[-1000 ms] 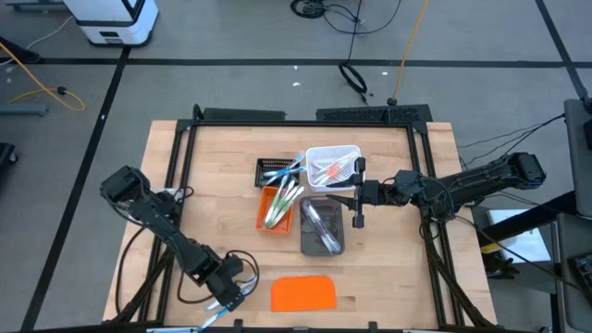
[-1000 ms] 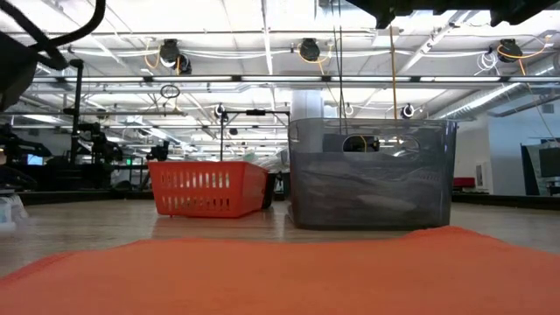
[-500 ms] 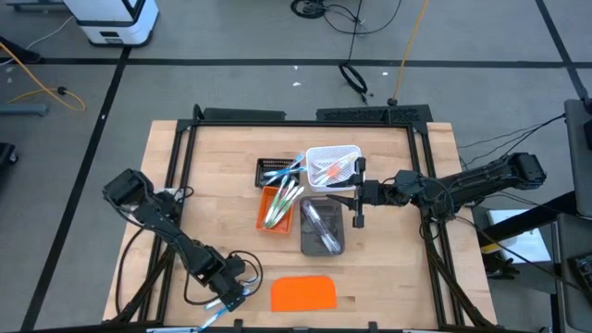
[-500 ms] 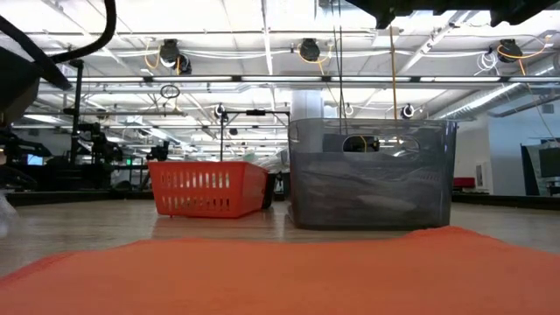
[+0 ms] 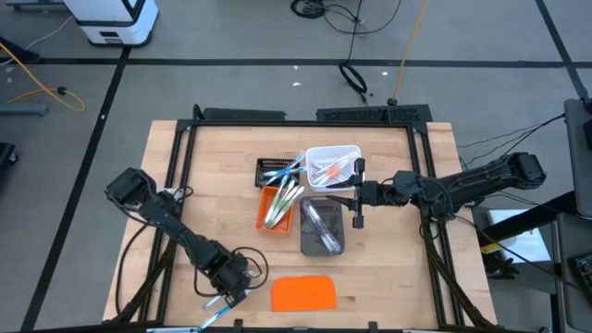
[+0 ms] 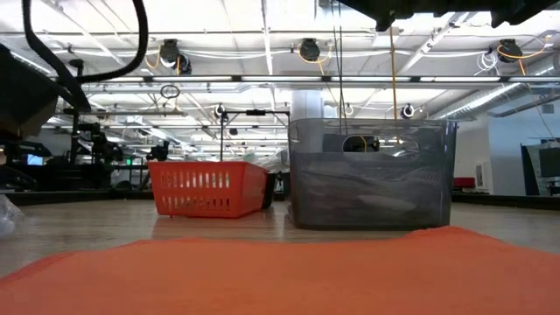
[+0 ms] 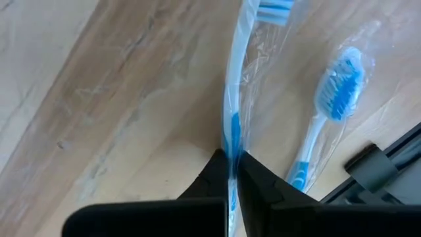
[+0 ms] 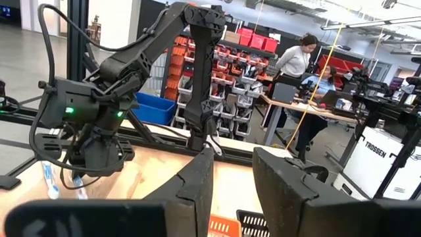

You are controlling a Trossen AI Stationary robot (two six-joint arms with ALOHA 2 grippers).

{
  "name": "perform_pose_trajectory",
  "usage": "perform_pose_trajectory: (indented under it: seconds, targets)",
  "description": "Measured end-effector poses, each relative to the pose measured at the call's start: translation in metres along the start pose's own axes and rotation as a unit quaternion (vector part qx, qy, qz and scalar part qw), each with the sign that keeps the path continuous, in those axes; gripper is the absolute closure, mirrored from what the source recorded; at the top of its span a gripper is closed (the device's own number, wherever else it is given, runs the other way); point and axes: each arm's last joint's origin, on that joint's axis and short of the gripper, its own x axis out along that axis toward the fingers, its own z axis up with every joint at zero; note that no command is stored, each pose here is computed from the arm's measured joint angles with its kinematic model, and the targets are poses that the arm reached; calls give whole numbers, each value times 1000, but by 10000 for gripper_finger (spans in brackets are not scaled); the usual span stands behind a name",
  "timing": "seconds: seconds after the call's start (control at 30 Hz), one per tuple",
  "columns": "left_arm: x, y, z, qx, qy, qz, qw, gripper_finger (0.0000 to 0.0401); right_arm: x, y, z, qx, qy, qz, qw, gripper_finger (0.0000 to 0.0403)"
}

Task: Pick & Place Toothbrushes
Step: Put the blue toothbrush into the black bin

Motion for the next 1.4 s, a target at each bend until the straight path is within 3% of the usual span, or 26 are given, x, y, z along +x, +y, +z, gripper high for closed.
perform_pose_trajectory:
  seconds: [0.33,0.47,0.63,1.0,1.2,1.4]
  targets:
    - [-31,3,2,7,-39,-19,999,398,0,0,0,0,0,0,1000,303]
    - [-50,4,3,46,-103,-34,993,399,0,0,0,0,-1,0,1000,303]
    - [-75,6,10,95,-208,-41,973,399,0,0,0,13,-1,0,1000,303]
    - [-122,16,49,184,-384,-11,905,398,0,0,0,27,1,1,1000,303]
    - [-143,13,76,232,-475,-19,849,397,0,0,-1,54,4,1,999,303]
    - [-171,7,97,281,-572,-38,770,397,0,1,-3,67,11,2,998,303]
